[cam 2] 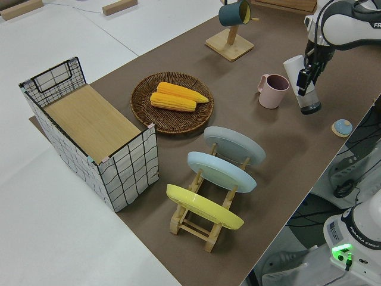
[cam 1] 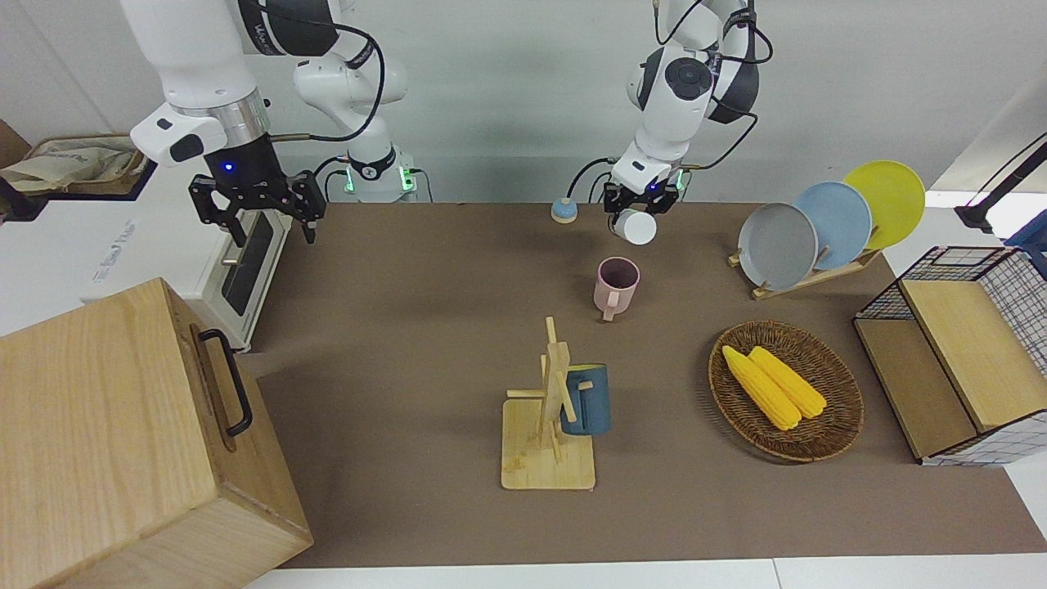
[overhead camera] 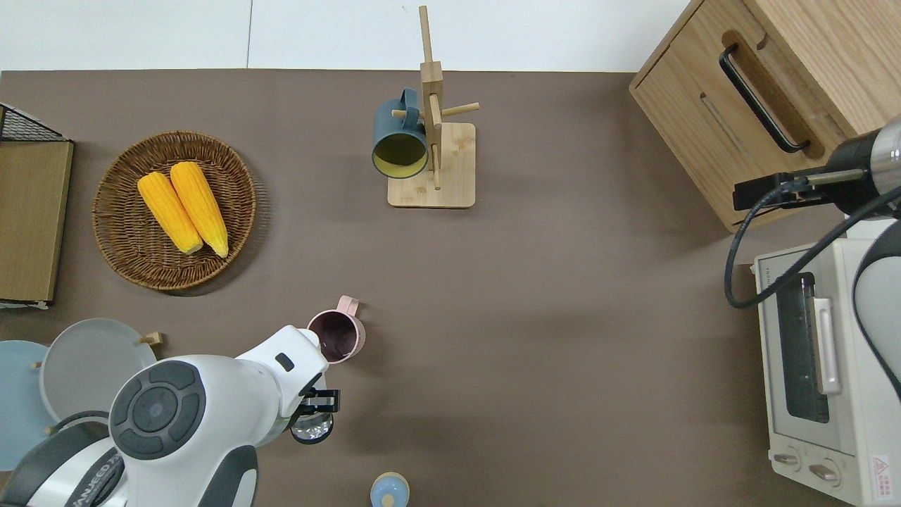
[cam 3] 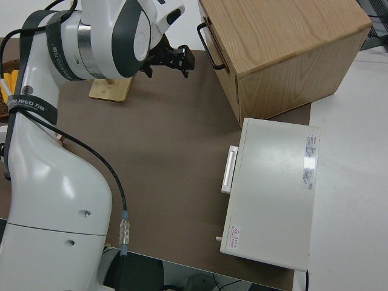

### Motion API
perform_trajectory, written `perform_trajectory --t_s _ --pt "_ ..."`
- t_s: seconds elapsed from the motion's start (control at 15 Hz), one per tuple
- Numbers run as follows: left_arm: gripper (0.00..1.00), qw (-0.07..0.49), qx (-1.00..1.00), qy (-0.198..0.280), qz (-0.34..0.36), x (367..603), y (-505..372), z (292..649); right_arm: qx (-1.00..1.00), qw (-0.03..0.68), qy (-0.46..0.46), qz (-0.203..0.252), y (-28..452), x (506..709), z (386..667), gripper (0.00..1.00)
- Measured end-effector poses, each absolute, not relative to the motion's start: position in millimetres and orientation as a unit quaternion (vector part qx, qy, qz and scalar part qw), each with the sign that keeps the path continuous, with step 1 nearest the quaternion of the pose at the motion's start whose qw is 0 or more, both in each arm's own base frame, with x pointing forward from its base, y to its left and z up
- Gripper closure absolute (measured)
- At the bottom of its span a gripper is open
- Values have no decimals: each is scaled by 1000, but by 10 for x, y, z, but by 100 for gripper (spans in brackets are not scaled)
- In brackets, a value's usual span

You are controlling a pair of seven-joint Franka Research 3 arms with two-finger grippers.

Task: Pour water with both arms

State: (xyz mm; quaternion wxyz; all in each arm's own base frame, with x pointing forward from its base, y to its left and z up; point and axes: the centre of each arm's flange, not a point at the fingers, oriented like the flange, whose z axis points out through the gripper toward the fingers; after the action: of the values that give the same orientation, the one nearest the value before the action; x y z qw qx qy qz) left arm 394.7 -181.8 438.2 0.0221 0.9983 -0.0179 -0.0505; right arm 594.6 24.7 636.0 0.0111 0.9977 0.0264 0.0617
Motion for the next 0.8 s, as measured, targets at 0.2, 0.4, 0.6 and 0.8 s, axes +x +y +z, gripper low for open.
perform_trajectory --t_s 0.2,0.4,0.6,0.8 --pt "37 30 999 -6 -23 3952 -1776 4422 998 11 26 62 247 5946 6360 1" --pt "37 34 999 3 4 3940 -1733 4471 998 11 26 62 247 5946 6360 1" --pt "37 39 999 22 29 4002 -1618 4502 998 11 26 62 247 5946 6360 0" --pt "37 45 996 52 60 4150 -1382 4560 998 11 26 62 247 5946 6360 0"
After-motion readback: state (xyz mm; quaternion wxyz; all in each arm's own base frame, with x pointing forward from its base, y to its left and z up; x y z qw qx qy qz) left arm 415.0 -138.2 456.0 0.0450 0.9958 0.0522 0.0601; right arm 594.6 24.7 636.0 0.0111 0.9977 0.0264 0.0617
